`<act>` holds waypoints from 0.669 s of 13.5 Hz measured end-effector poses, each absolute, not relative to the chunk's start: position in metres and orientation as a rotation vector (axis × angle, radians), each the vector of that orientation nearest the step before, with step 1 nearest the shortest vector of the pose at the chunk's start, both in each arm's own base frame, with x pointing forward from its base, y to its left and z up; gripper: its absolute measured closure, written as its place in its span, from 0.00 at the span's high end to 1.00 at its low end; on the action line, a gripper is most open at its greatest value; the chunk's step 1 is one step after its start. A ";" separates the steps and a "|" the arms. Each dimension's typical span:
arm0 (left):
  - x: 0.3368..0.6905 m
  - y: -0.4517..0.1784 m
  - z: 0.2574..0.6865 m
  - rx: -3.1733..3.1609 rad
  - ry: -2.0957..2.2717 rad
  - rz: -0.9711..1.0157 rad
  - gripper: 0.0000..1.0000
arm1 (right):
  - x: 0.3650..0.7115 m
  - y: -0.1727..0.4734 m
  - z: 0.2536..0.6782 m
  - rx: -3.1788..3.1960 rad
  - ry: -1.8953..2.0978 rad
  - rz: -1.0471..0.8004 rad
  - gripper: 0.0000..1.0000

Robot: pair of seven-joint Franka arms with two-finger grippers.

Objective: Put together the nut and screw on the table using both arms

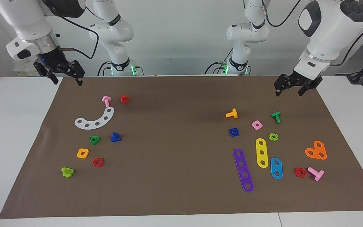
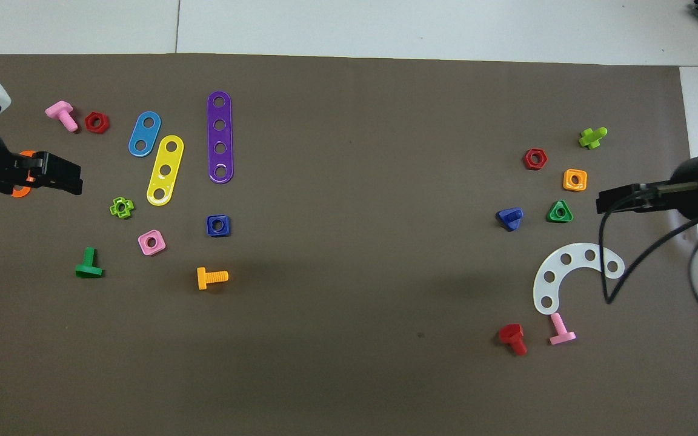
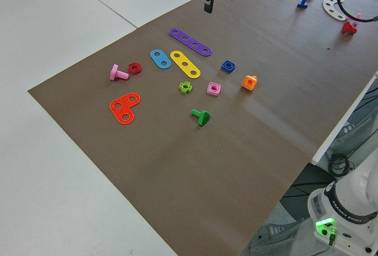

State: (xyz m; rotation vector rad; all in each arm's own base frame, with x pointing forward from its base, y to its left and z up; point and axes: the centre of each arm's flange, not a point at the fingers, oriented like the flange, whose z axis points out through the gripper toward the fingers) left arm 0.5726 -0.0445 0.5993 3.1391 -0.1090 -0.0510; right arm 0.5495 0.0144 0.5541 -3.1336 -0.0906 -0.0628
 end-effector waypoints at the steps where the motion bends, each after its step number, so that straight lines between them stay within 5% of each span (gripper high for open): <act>1: 0.573 -0.045 0.599 3.139 -0.109 -0.051 1.00 | 0.554 0.027 0.529 -3.134 -0.128 -0.062 1.00; 9: 0.573 -0.045 0.599 3.139 -0.111 -0.050 1.00 | 0.592 0.052 0.383 -3.120 -0.305 -0.084 1.00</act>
